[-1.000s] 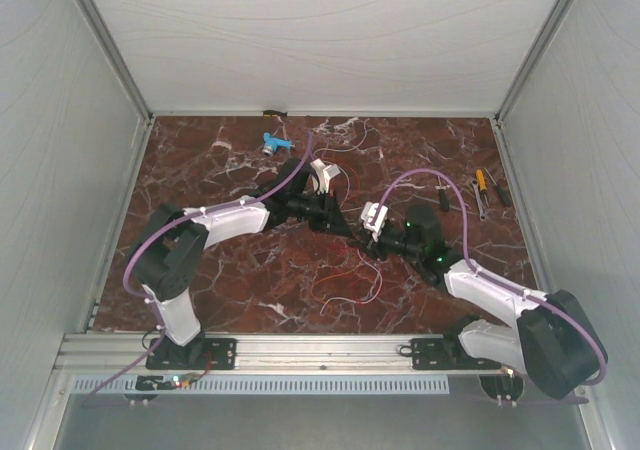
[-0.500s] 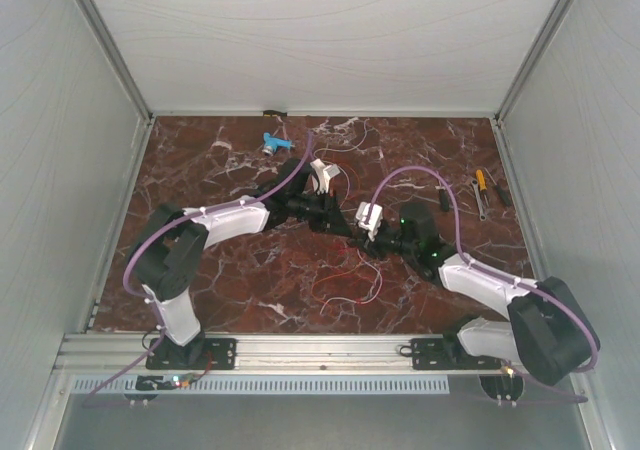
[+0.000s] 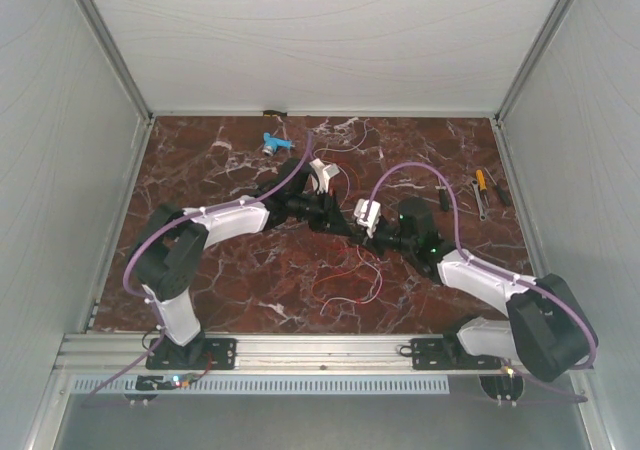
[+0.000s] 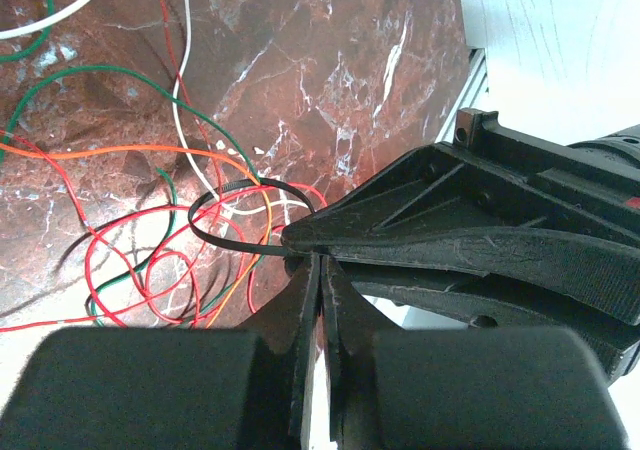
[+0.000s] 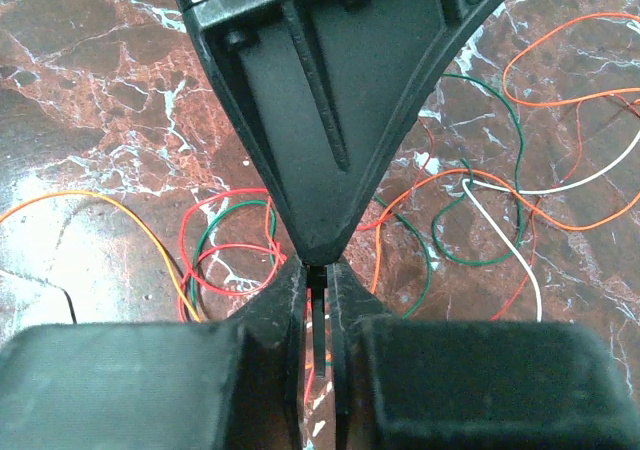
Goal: Zip-tie the wires
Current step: Tie the cable at the center of the board.
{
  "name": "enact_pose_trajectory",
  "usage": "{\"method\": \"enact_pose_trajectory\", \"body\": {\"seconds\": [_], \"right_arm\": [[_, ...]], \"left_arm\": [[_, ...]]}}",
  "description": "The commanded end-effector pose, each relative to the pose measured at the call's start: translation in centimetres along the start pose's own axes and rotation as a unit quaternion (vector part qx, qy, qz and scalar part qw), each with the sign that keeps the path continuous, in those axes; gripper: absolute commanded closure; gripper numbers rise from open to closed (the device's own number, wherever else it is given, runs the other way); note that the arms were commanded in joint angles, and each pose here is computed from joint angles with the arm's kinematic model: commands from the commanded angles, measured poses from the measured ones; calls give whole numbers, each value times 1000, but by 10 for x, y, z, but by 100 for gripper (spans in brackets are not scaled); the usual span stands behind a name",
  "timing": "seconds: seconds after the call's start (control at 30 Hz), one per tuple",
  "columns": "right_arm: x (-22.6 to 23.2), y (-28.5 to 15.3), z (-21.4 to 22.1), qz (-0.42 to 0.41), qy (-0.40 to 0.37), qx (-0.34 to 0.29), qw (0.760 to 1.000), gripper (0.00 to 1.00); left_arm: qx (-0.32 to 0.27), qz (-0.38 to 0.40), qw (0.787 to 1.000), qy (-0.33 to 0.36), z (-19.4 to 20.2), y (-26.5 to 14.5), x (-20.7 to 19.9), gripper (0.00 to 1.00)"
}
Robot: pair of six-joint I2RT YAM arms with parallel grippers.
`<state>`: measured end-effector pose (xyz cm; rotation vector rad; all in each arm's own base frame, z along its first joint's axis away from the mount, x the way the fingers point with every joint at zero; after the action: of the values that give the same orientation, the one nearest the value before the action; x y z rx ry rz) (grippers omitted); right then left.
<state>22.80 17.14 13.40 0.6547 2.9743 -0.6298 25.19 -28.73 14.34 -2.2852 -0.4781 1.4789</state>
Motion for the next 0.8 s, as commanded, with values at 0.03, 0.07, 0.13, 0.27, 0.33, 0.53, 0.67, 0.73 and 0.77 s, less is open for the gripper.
{"method": "enact_pose_trajectory", "body": {"seconds": [0.03,0.07,0.13,0.27,0.33,0.53,0.67,0.73,0.77], "right_arm": [[-6,2,-13,-5,-22,-11,1000,100],[-6,1,-14,-5,-23,-11,1000,100],[-5,-1,-13,-5,-23,-7,1000,100],[-4,-6,-10,-7,-22,16,1000,100],[-2,-8,-7,-7,-23,25,999,100],[1,-13,0,5,-22,33,999,100],[1,-13,2,5,-17,38,999,100],[1,-13,3,6,-16,38,999,100],[2,-12,4,6,-14,38,999,100]], "left_arm": [[-26,7,999,23,-16,-2,-9,100],[-28,5,999,25,-16,-2,-9,100],[-32,1,999,25,-16,-3,-10,100],[-41,-9,999,24,-18,-4,-9,100],[-45,-15,999,25,-19,-5,-9,100],[-56,-32,998,29,-24,-9,-9,100],[-58,-45,997,28,-24,-11,-7,100],[-61,-56,996,27,-24,-12,-4,100],[-62,-61,996,25,-24,-12,-3,100]]}}
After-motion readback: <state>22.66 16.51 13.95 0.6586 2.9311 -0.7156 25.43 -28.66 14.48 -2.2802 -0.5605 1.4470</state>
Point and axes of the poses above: each gripper's point midway between its finger pads, its own y axis out along the fingers, its own x axis along the line the jaws close on, z = x × y, the point moved 8 cm from there along -y, back along the fingers, and after that the axes turned 4 degrees about y, right-handed, at the moved point
